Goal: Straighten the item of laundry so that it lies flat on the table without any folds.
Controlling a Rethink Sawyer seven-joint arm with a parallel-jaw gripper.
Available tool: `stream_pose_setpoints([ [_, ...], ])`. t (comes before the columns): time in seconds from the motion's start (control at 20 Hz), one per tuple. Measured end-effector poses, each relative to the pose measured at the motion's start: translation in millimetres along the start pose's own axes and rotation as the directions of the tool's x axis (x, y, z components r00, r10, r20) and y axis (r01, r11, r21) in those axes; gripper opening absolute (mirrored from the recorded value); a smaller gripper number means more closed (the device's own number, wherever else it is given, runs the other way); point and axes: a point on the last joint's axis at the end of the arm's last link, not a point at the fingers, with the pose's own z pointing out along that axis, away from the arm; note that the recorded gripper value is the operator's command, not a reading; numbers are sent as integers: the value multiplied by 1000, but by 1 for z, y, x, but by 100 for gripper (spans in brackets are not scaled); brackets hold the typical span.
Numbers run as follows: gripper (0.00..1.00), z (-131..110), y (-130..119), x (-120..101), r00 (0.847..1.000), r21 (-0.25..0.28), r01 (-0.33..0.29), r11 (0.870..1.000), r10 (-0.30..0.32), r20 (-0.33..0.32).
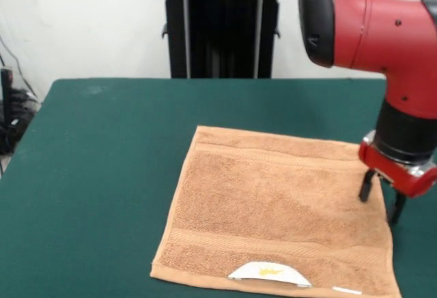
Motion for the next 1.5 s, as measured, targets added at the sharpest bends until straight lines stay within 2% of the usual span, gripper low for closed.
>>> stream_pose_setpoints([
  [0.25,100,-1,-12,-27,999,21,-23,1000,23,35],
  [0.4,100,-7,-22,-51,997,30,-54,998,52,52],
  [0.85,100,-42,-38,-99,989,12,-138,990,137,59],
  [0.95,100,-57,-42,-118,984,-2,-169,986,169,60],
  [1.0,100,-58,-43,-119,983,-3,-172,985,172,60],
  [1.2,100,-85,-56,-153,970,-25,-234,972,235,57],
  [1.5,100,-105,-70,-184,956,-42,-286,957,289,57],
])
